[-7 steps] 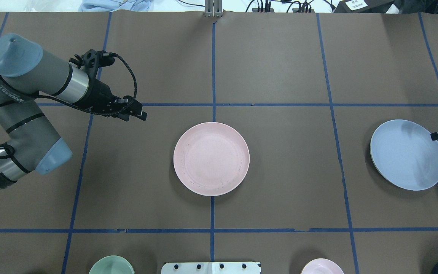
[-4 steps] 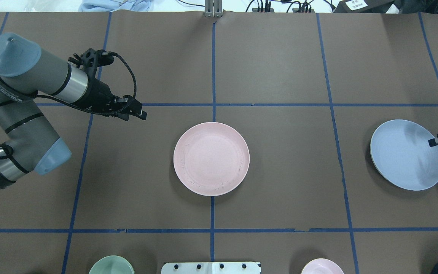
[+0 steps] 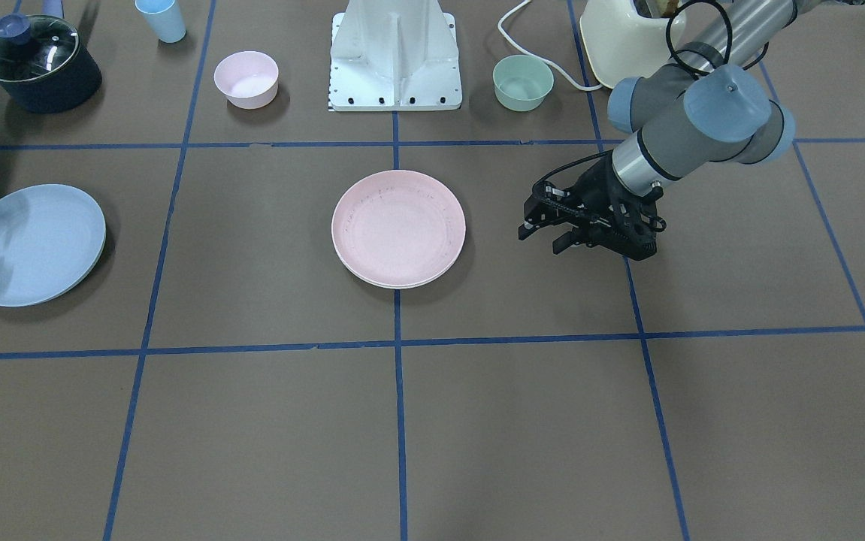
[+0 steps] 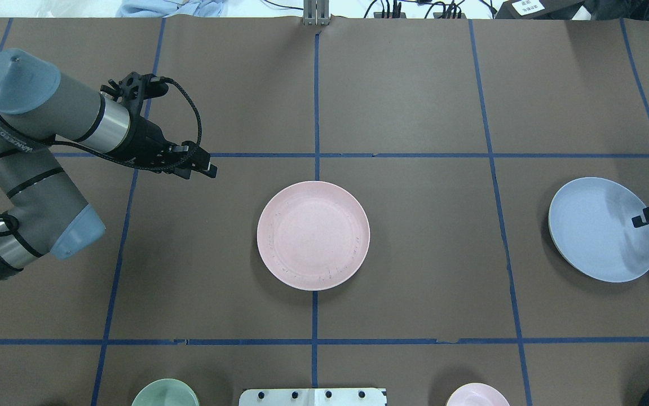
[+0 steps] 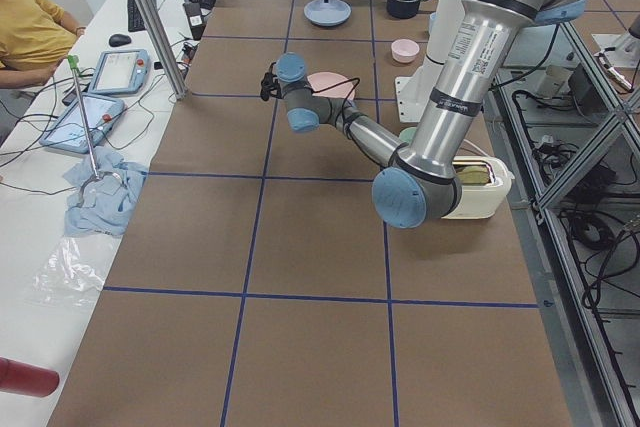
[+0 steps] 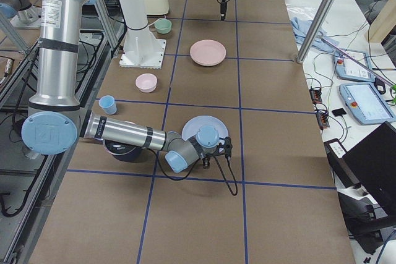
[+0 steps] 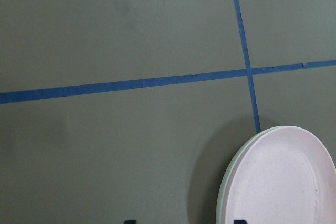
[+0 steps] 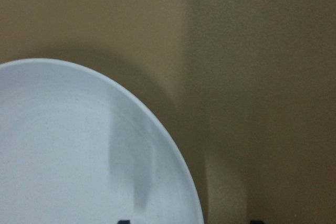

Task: Stack three plates with pink and blue
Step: 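Lower the right gripper to the rim of the light blue plate and grasp it, then carry the light blue plate with the right gripper onto the pink plate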

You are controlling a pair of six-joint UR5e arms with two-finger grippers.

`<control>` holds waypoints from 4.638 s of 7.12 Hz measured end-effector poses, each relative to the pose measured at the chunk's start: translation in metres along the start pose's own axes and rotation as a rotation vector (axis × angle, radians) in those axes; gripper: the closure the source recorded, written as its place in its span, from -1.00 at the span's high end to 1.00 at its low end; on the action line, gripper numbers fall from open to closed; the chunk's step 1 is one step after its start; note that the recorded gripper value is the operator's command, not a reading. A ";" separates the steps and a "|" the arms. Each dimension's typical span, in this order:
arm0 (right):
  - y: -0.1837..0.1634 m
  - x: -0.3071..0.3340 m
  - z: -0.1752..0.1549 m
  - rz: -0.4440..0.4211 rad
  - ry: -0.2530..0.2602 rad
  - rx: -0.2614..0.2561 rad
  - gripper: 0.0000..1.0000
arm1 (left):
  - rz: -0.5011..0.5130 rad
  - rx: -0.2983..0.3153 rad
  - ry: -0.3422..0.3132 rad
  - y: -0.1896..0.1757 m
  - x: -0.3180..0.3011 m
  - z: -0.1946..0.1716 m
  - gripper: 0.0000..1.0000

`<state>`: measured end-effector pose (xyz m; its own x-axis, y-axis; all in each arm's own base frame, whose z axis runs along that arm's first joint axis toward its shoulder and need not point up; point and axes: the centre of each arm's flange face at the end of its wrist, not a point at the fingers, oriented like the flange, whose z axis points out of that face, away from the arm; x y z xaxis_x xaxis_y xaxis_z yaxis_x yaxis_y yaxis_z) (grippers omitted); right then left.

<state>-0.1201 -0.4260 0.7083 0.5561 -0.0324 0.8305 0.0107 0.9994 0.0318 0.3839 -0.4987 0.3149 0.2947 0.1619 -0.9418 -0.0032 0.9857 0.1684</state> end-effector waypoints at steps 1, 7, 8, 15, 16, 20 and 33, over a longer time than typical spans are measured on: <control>0.001 0.003 0.002 0.006 0.003 -0.003 -1.00 | -0.002 -0.002 -0.003 0.001 -0.003 0.000 0.38; 0.002 0.005 0.003 0.013 0.002 -0.009 -1.00 | -0.003 -0.002 -0.004 0.002 -0.005 0.000 0.38; 0.000 -0.002 0.000 0.008 -0.006 -0.002 -1.00 | -0.003 -0.001 -0.005 0.002 -0.005 0.000 0.39; -0.061 -0.184 -0.036 0.203 -0.224 0.079 -1.00 | -0.003 0.001 -0.004 0.001 -0.005 -0.002 0.39; -0.076 -0.239 -0.025 0.246 -0.263 0.064 -1.00 | 0.000 0.003 -0.004 0.000 -0.005 -0.003 0.39; -0.066 -0.450 0.042 0.301 -0.353 0.038 -1.00 | 0.003 0.028 -0.015 -0.005 -0.023 -0.020 0.38; 0.027 -0.552 0.091 0.276 -0.256 0.002 -1.00 | 0.031 0.038 -0.040 -0.006 -0.043 -0.027 0.43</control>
<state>-0.5031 -0.3824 0.3013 0.3122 0.2369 0.9200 -0.1125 0.9708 -0.2118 0.3457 -0.5103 0.3471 0.3327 0.1898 -0.9237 0.0227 0.9776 0.2091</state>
